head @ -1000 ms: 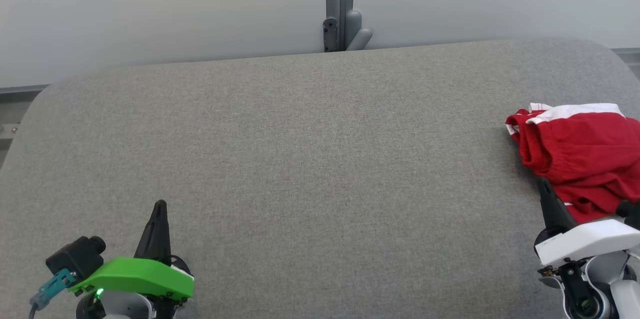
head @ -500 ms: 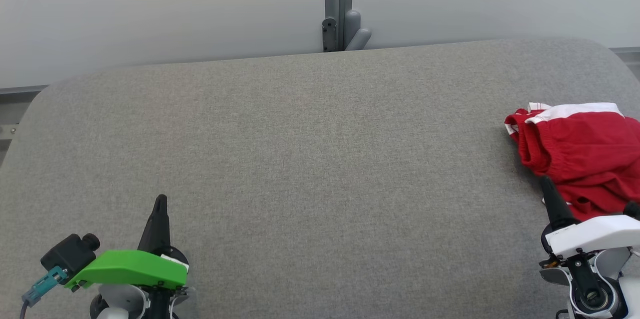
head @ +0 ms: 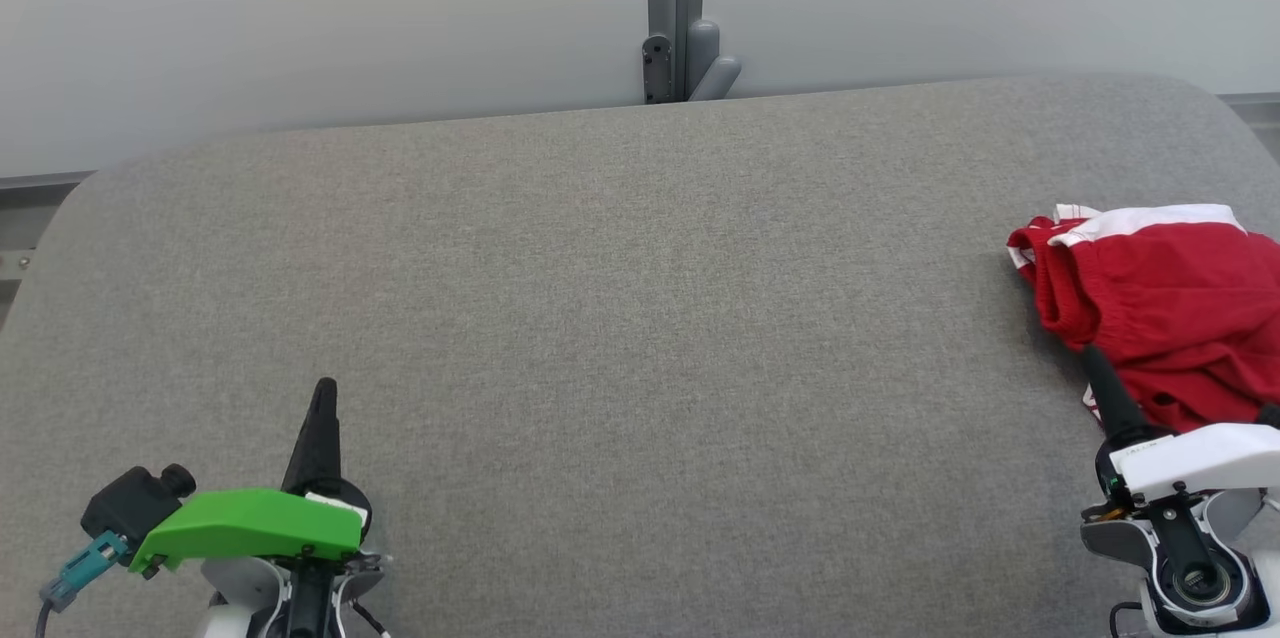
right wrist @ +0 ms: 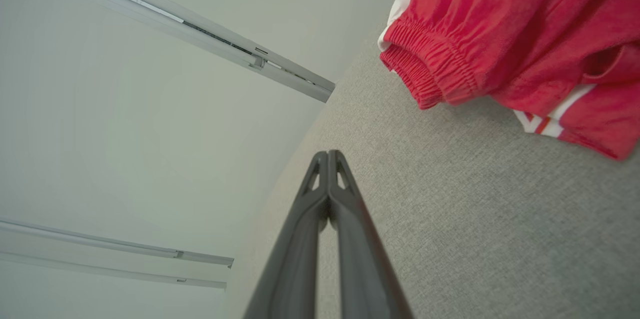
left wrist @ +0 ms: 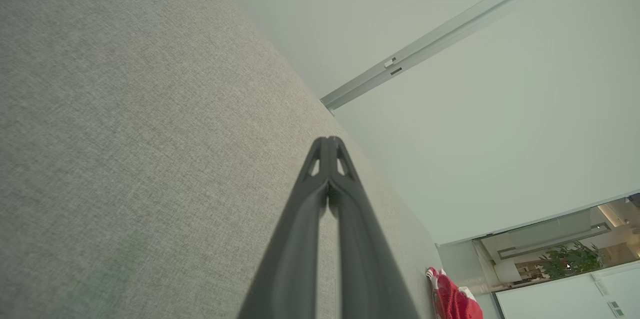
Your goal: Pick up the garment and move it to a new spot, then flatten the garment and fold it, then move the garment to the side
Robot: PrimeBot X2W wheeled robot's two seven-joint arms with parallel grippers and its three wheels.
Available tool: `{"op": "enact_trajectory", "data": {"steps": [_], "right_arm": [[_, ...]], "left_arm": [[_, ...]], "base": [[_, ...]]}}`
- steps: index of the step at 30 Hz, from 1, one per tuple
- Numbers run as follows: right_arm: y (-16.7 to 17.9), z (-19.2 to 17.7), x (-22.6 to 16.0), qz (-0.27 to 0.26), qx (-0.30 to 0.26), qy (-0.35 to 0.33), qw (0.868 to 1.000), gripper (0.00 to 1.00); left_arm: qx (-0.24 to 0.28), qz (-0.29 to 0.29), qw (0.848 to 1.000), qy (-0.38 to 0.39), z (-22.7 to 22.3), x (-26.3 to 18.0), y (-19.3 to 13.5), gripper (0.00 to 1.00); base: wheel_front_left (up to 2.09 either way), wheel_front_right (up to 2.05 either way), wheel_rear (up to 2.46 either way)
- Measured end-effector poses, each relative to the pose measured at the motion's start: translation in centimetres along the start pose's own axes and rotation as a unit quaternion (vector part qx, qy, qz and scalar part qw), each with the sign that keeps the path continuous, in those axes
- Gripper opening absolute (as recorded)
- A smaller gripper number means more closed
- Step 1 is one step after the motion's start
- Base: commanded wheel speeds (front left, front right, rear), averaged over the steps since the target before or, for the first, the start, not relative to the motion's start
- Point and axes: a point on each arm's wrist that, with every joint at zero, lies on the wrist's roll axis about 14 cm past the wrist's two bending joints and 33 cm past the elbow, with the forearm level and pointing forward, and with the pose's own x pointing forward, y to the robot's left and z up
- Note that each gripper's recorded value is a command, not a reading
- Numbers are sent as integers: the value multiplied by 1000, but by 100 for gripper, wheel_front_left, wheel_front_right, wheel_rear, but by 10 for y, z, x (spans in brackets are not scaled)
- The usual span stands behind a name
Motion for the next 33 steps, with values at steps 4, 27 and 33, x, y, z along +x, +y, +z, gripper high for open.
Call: {"op": "enact_trajectory", "data": {"steps": [4, 27, 33], "right_arm": [[0, 1, 1, 1, 21, -2, 1000, 0], [-2, 6, 5, 6, 126, -8, 992, 0], [-2, 7, 6, 7, 150, -9, 989, 0]], "left_arm": [[-25, -1, 1000, -1, 0, 2, -1, 0], [-131, -10, 991, -7, -1, 9, -5, 0], [-156, -15, 988, -11, 0, 11, -7, 0]], "base": [[0, 0, 0], [0, 0, 0], [0, 0, 0]]}}
